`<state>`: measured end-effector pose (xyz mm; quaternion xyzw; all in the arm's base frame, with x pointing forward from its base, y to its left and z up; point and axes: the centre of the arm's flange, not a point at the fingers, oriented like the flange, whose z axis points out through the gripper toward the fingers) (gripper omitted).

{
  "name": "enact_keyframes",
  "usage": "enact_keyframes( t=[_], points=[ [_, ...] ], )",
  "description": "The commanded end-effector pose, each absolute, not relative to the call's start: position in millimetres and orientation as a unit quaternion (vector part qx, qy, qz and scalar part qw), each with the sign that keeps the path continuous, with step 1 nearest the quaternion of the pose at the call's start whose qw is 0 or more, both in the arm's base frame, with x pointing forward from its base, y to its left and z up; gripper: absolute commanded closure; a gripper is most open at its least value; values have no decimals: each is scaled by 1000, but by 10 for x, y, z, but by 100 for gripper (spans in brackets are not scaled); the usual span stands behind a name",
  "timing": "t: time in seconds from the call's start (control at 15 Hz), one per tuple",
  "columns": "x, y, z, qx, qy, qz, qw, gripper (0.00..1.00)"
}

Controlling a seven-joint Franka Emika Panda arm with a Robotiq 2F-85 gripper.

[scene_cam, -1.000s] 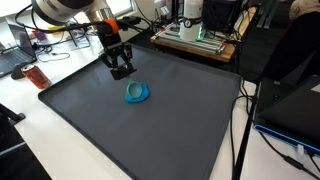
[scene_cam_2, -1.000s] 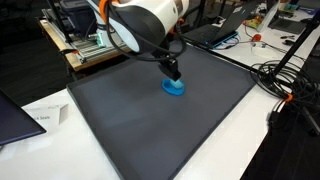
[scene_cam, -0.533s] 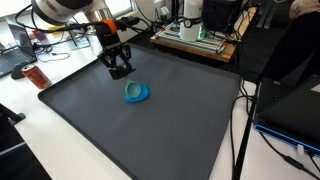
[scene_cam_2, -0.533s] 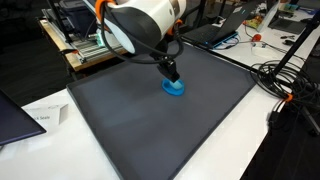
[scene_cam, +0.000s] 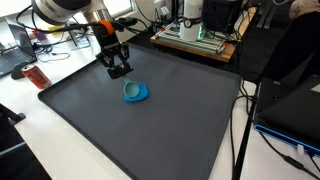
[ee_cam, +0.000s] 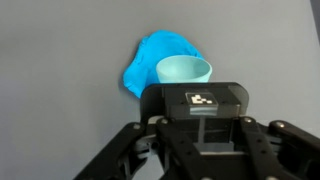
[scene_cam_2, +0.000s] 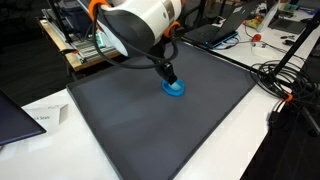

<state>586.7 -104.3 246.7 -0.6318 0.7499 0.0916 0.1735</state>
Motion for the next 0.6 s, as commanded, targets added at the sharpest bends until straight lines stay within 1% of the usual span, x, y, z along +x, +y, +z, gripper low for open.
enact_keyframes(
  t=[0.0,0.53],
  points=[
    [6110,-1559,2315,-616,771,79,140,78],
    [6097,-1620,2358,-614,774,73,135,78]
  ],
)
